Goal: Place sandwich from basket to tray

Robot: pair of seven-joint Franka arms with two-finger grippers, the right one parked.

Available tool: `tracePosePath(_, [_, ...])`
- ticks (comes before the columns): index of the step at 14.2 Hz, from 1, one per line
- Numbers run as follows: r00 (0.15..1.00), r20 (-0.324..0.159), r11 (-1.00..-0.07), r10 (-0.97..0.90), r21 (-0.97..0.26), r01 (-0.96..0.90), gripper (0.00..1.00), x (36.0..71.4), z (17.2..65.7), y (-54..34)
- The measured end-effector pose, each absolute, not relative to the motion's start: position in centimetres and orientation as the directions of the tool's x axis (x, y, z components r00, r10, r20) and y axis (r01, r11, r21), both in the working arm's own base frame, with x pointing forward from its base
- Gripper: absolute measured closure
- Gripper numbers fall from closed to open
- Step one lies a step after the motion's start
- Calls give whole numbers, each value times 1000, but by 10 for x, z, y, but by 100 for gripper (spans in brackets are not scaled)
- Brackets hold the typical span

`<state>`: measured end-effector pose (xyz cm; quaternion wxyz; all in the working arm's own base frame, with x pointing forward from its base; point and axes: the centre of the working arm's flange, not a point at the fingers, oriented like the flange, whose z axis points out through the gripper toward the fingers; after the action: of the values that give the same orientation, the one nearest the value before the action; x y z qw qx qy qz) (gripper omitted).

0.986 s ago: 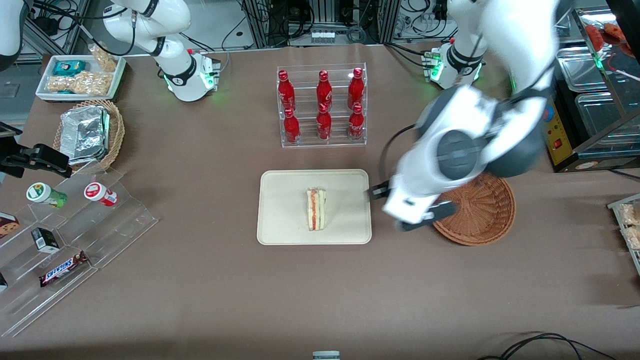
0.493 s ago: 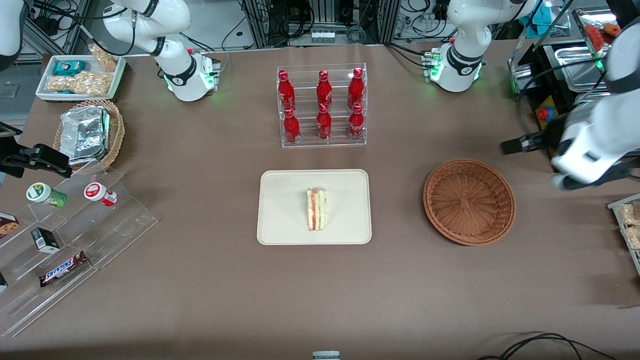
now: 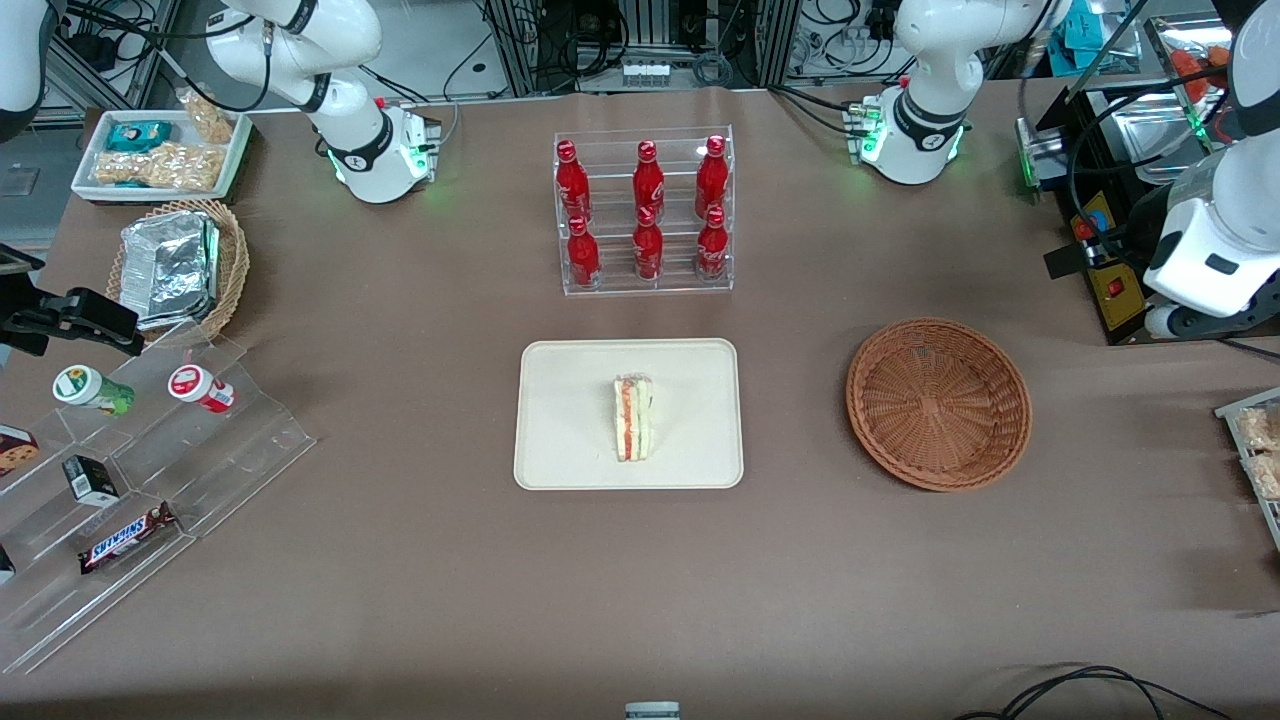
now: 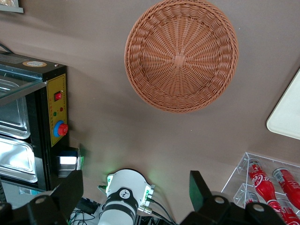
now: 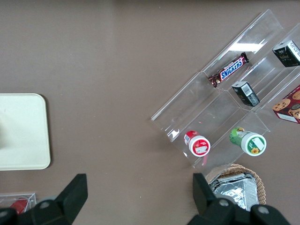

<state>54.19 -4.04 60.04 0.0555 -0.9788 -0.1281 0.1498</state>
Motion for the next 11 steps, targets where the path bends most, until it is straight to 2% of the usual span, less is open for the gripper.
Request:
tracePosePath(7, [935, -232, -960, 270, -136, 243, 0, 536, 626, -41])
tracePosePath(11, [952, -230, -977, 203, -111, 182, 0, 530, 635, -35])
